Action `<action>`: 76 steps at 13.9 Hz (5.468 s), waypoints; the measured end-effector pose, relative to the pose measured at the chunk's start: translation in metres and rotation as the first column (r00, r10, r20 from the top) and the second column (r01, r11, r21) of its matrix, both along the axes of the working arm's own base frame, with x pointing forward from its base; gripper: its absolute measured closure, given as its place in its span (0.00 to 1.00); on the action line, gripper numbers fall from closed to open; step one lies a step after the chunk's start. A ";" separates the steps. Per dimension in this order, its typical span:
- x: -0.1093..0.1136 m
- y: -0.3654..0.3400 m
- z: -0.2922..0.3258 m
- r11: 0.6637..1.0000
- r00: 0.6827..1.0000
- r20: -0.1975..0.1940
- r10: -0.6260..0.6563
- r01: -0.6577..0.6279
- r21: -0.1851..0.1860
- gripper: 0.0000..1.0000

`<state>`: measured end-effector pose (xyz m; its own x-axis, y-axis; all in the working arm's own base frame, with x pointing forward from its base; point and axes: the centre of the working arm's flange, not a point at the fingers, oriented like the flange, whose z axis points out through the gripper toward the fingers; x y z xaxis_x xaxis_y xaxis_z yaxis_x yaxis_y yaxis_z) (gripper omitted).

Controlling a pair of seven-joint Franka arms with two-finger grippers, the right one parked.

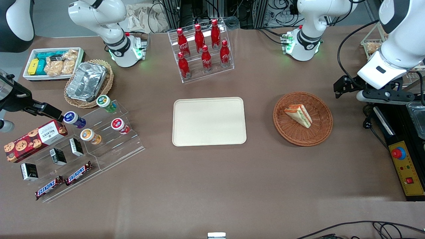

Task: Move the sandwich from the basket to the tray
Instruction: 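Move the left gripper over the wicker basket holding the sandwich, then lower the open left gripper onto the wrapped sandwich and close it, then lift the sandwich out of the basket with the left gripper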

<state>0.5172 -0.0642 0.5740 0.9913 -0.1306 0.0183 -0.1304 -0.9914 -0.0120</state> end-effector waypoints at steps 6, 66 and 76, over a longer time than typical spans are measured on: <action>0.000 0.000 0.001 1.000 1.000 0.002 0.005 -0.005 0.000 0.00; -0.048 -0.050 -0.317 0.529 0.526 -0.057 0.848 -0.839 0.128 0.00; -0.055 -0.049 -0.326 0.527 0.525 -0.047 0.850 -0.845 0.094 0.65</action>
<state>0.4623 -0.1127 0.2479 0.6323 0.7736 -0.0406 0.7679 -0.6328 -0.0992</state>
